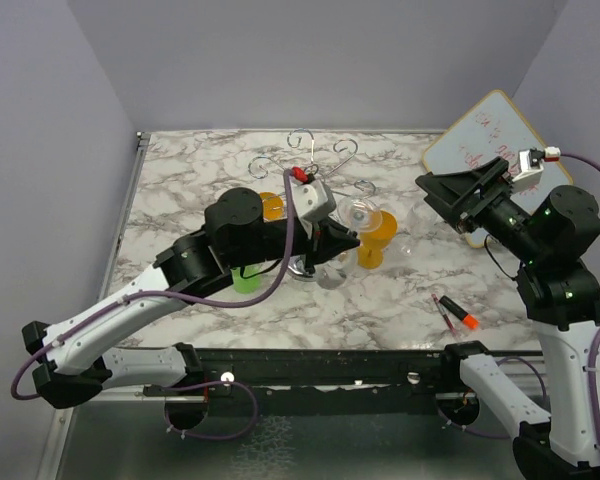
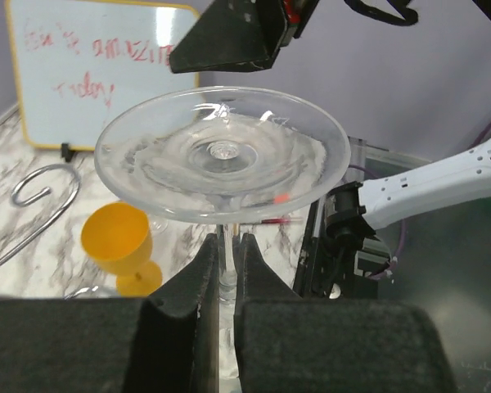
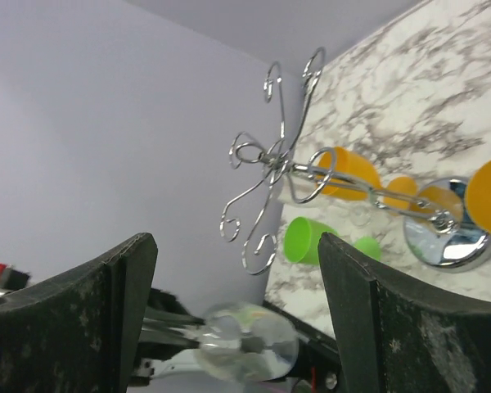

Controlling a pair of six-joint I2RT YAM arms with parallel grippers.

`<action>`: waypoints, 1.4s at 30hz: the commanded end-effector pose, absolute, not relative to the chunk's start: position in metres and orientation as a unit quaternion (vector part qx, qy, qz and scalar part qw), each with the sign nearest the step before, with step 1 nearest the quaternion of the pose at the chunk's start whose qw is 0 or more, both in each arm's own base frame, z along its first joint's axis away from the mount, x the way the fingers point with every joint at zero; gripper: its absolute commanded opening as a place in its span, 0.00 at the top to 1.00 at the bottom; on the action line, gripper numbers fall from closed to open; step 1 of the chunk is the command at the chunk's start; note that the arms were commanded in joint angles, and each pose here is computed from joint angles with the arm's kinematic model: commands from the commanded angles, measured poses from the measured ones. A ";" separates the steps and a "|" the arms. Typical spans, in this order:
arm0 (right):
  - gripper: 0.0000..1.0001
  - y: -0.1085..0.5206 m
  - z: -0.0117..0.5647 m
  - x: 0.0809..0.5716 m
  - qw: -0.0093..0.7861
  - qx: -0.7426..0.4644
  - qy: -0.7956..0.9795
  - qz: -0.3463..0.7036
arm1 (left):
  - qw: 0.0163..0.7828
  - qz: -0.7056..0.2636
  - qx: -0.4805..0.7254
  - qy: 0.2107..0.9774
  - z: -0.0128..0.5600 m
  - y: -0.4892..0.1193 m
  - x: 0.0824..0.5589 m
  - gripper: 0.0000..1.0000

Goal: Place the wine glass upside down on the wine glass rack

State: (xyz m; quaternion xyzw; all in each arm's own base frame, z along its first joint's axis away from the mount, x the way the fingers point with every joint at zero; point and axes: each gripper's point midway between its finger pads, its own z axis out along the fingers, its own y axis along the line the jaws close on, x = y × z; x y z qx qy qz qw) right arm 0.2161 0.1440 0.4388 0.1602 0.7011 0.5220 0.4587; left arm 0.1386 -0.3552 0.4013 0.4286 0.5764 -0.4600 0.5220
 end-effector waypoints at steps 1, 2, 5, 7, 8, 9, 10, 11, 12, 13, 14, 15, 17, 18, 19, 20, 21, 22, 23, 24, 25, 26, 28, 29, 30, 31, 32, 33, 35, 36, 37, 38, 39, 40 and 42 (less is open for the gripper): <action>0.15 0.123 0.422 0.232 0.501 0.183 0.716 0.450 | 0.531 -0.402 0.359 0.654 0.417 -0.305 0.148 1.00; 0.15 0.120 0.422 0.234 0.507 0.185 0.717 0.441 | 0.536 -0.393 0.352 0.659 0.417 -0.296 0.149 1.00; 0.15 0.113 0.422 0.239 0.522 0.189 0.717 0.422 | 0.558 -0.353 0.318 0.681 0.409 -0.271 0.159 1.00; 0.15 0.111 0.423 0.242 0.527 0.188 0.718 0.414 | 0.565 -0.325 0.301 0.696 0.398 -0.259 0.167 1.00; 0.15 0.111 0.423 0.243 0.529 0.188 0.718 0.411 | 0.566 -0.312 0.298 0.703 0.390 -0.257 0.170 1.00; 0.15 0.110 0.423 0.244 0.531 0.189 0.718 0.408 | 0.565 -0.299 0.298 0.709 0.381 -0.255 0.173 1.00; 0.16 0.109 0.422 0.245 0.532 0.189 0.718 0.406 | 0.563 -0.284 0.296 0.717 0.371 -0.253 0.178 1.00; 0.15 0.109 0.421 0.246 0.532 0.189 0.719 0.406 | 0.561 -0.269 0.295 0.725 0.360 -0.252 0.182 1.00; 0.16 0.109 0.420 0.247 0.531 0.190 0.719 0.405 | 0.560 -0.254 0.295 0.732 0.351 -0.250 0.186 1.00; 0.16 0.109 0.418 0.248 0.531 0.190 0.719 0.406 | 0.561 -0.239 0.293 0.737 0.342 -0.249 0.190 1.00; 0.16 0.110 0.417 0.249 0.529 0.190 0.719 0.407 | 0.562 -0.226 0.290 0.741 0.335 -0.248 0.195 1.00; 0.16 0.110 0.416 0.249 0.528 0.191 0.719 0.408 | 0.566 -0.215 0.285 0.743 0.330 -0.248 0.200 1.00; 0.16 0.112 0.413 0.250 0.526 0.191 0.719 0.412 | 0.574 -0.203 0.268 0.747 0.324 -0.248 0.209 1.00; 0.16 0.112 0.413 0.250 0.524 0.192 0.719 0.414 | 0.578 -0.203 0.255 0.748 0.323 -0.248 0.214 1.00; 0.16 0.113 0.411 0.251 0.523 0.193 0.719 0.415 | 0.581 -0.205 0.245 0.748 0.323 -0.249 0.219 1.00; 0.16 0.113 0.411 0.251 0.523 0.192 0.719 0.416 | 0.583 -0.210 0.236 0.749 0.322 -0.250 0.223 1.00; 0.16 0.113 0.411 0.251 0.523 0.192 0.719 0.416 | 0.583 -0.214 0.227 0.750 0.322 -0.249 0.227 1.00; 0.16 0.113 0.410 0.251 0.522 0.193 0.719 0.415 | 0.583 -0.219 0.218 0.751 0.322 -0.248 0.231 1.00; 0.16 0.113 0.410 0.251 0.523 0.193 0.720 0.415 | 0.584 -0.223 0.209 0.752 0.321 -0.246 0.235 1.00; 0.16 0.112 0.410 0.251 0.524 0.193 0.719 0.414 | 0.583 -0.228 0.202 0.753 0.320 -0.244 0.238 1.00; 0.16 0.112 0.410 0.251 0.524 0.192 0.719 0.413 | 0.581 -0.237 0.196 0.754 0.318 -0.243 0.240 1.00; 0.16 0.112 0.410 0.251 0.525 0.192 0.719 0.412 | 0.582 -0.241 0.189 0.753 0.317 -0.240 0.242 1.00; 0.16 0.112 0.409 0.252 0.526 0.193 0.719 0.411 | 0.584 -0.249 0.181 0.751 0.315 -0.235 0.245 1.00; 0.16 0.112 0.409 0.253 0.525 0.192 0.720 0.412 | 0.587 -0.252 0.178 0.749 0.315 -0.234 0.245 1.00; 0.16 0.112 0.409 0.253 0.525 0.191 0.719 0.413 | 0.589 -0.255 0.177 0.746 0.315 -0.233 0.246 1.00; 0.16 0.113 0.409 0.254 0.525 0.189 0.719 0.415 | 0.590 -0.258 0.179 0.744 0.312 -0.233 0.246 1.00; 0.16 0.115 0.408 0.255 0.524 0.187 0.719 0.417 | 0.593 -0.262 0.182 0.739 0.311 -0.234 0.245 1.00; 0.16 0.116 0.408 0.255 0.523 0.184 0.718 0.419 | 0.596 -0.266 0.186 0.734 0.310 -0.234 0.245 1.00; 0.16 0.118 0.408 0.255 0.522 0.179 0.718 0.425 | 0.603 -0.270 0.190 0.726 0.308 -0.235 0.245 1.00; 0.16 0.119 0.407 0.255 0.521 0.175 0.718 0.427 | 0.606 -0.268 0.188 0.725 0.306 -0.234 0.247 1.00; 0.16 0.124 0.408 0.254 0.521 0.161 0.714 0.438 | 0.617 -0.266 0.185 0.717 0.305 -0.233 0.252 1.00; 0.16 0.126 0.408 0.254 0.520 0.155 0.713 0.443 | 0.620 -0.269 0.184 0.714 0.304 -0.234 0.254 1.00; 0.16 0.129 0.409 0.253 0.519 0.145 0.712 0.450 | 0.621 -0.276 0.188 0.709 0.304 -0.235 0.254 1.00; 0.16 0.132 0.409 0.253 0.517 0.136 0.711 0.457 | 0.621 -0.280 0.191 0.707 0.302 -0.237 0.254 1.00; 0.16 0.138 0.408 0.252 0.514 0.117 0.710 0.467 | 0.629 -0.289 0.192 0.696 0.305 -0.238 0.256 1.00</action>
